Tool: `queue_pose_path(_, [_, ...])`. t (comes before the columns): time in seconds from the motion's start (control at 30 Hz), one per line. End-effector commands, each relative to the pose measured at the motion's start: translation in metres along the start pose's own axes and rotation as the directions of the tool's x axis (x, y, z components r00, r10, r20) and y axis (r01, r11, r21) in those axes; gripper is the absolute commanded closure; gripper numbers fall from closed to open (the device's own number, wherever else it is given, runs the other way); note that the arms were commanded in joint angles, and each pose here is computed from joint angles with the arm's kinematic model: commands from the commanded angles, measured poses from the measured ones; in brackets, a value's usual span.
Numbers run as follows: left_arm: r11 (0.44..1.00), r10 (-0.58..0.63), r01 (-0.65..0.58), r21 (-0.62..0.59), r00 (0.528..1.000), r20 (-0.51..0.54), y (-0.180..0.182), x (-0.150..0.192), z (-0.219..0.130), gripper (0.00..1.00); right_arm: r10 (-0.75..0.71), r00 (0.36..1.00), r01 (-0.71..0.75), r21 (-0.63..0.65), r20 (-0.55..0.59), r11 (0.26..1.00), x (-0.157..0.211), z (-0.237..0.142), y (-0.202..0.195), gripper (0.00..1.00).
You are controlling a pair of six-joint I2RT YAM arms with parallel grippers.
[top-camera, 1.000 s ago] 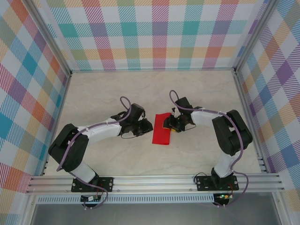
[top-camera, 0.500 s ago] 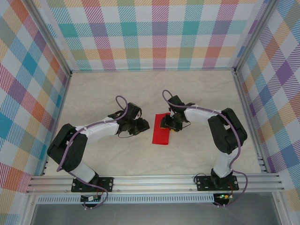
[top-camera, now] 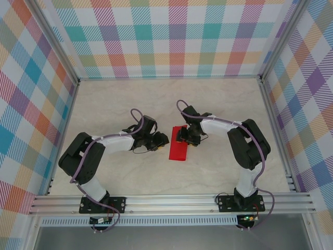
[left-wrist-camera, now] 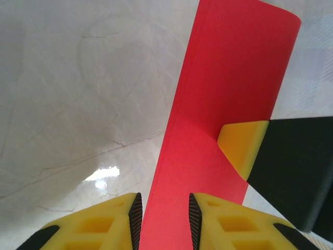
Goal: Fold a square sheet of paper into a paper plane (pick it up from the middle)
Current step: Hold the square sheet of paper at the center of the table.
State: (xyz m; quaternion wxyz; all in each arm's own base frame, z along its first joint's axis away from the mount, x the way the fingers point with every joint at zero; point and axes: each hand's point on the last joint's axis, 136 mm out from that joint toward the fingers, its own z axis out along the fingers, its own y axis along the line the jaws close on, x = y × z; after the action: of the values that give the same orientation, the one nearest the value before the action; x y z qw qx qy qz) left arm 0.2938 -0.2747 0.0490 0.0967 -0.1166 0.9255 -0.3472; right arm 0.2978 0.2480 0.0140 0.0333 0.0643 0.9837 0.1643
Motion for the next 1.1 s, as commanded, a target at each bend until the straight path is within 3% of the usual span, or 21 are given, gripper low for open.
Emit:
queue_pose_path(0.0, [1.0,-0.015,0.015,0.008,1.0,0.0,0.002,-0.004,0.003,0.69,-0.016,0.993,0.032,0.138,-0.116,0.99,0.032,0.054,-0.041,0.41])
queue_pose_path(1.07, [1.0,-0.022,0.022,0.019,1.0,-0.009,-0.001,-0.008,0.013,0.75,-0.036,0.985,0.067,0.182,-0.167,0.981,0.036,0.073,-0.048,0.38])
